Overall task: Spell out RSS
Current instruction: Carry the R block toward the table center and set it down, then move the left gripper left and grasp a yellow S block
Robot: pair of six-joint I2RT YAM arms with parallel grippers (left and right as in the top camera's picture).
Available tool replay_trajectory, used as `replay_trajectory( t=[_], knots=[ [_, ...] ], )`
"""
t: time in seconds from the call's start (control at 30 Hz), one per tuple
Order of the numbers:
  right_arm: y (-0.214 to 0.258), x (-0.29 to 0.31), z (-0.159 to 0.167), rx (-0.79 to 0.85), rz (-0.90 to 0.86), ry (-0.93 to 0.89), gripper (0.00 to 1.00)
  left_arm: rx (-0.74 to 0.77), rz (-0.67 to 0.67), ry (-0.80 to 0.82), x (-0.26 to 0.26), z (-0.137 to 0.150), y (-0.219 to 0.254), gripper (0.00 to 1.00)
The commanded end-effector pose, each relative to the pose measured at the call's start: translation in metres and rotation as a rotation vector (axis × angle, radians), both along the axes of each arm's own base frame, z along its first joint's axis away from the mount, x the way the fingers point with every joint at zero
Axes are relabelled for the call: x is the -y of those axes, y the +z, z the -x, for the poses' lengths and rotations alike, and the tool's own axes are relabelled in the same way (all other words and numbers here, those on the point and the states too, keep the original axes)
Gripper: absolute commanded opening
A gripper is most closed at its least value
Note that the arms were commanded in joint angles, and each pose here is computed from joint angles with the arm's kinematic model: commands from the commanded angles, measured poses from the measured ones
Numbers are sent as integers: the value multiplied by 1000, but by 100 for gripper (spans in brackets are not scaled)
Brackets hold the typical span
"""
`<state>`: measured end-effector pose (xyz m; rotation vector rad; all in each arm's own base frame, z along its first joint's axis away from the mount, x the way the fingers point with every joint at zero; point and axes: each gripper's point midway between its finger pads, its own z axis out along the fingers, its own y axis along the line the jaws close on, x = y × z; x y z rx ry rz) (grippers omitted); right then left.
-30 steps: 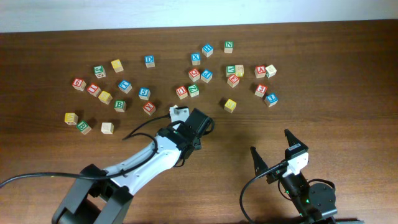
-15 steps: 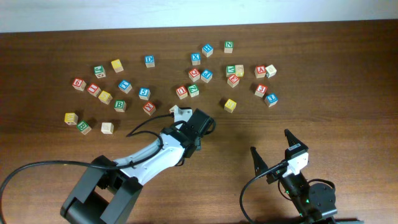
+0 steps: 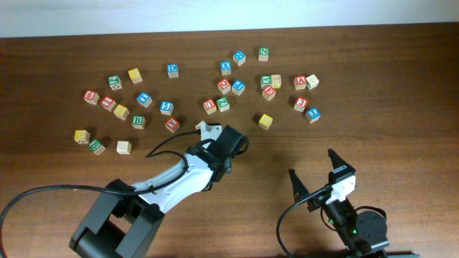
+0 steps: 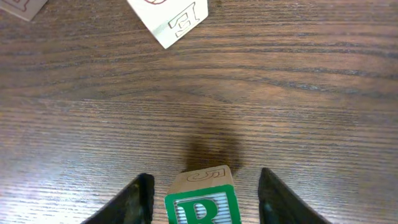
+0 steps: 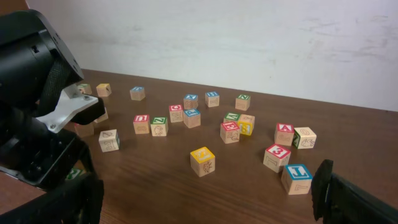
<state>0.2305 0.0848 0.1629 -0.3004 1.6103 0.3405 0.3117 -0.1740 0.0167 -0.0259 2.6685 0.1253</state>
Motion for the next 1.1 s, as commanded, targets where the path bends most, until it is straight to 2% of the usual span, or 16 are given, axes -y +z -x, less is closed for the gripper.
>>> replay_trajectory(
  t=[0.0, 0.07, 0.17, 0.23, 0.27, 0.3, 0.37, 0.47, 0.5, 0.57, 0.6, 0.63, 0.73, 0.8, 0.93, 1.07],
  knots=[
    [-3, -1, 0, -7, -9, 1, 98, -1, -24, -2, -3, 1, -3, 29],
    [-3, -1, 0, -7, -9, 1, 98, -3, -27, -4, -4, 1, -3, 21],
    [-3, -1, 0, -7, -9, 1, 98, -2, -27, -5, -4, 1, -3, 21],
    [-3, -1, 0, -7, -9, 1, 98, -3, -31, -12, -4, 1, -3, 29],
    [-3, -1, 0, -7, -9, 1, 98, -4, -37, -24, -4, 1, -3, 43],
    [-3, -1, 0, -7, -9, 1, 98, -4, -37, -24, -4, 1, -3, 52],
    [-3, -1, 0, -7, -9, 1, 98, -4, -36, -24, -3, 1, -3, 61],
    [-3, -1, 0, -7, -9, 1, 98, 16, -55, -87, 3, -8, 9, 61],
    [-3, -1, 0, -7, -9, 1, 98, 37, -74, -99, 4, -14, 22, 60],
    [-3, -1, 0, -7, -9, 1, 98, 124, -116, -70, 1, -33, 78, 59],
    [-3, -1, 0, -7, -9, 1, 98, 221, -120, -65, -1, -43, 147, 63],
    [-3, -1, 0, -7, -9, 1, 98, 288, -116, -51, -7, -45, 190, 71],
    [-3, -1, 0, -7, -9, 1, 98, 450, -148, 48, -53, -44, 273, 90],
    [-3, -1, 0, -7, -9, 1, 98, 472, -167, 165, -112, -42, 295, 100],
    [-3, -1, 0, -7, -9, 1, 98, 355, -207, 362, -224, -34, 286, 99],
    [-3, -1, 0, -7, -9, 1, 98, 309, -131, 456, -273, -26, 276, 99]
  ],
)
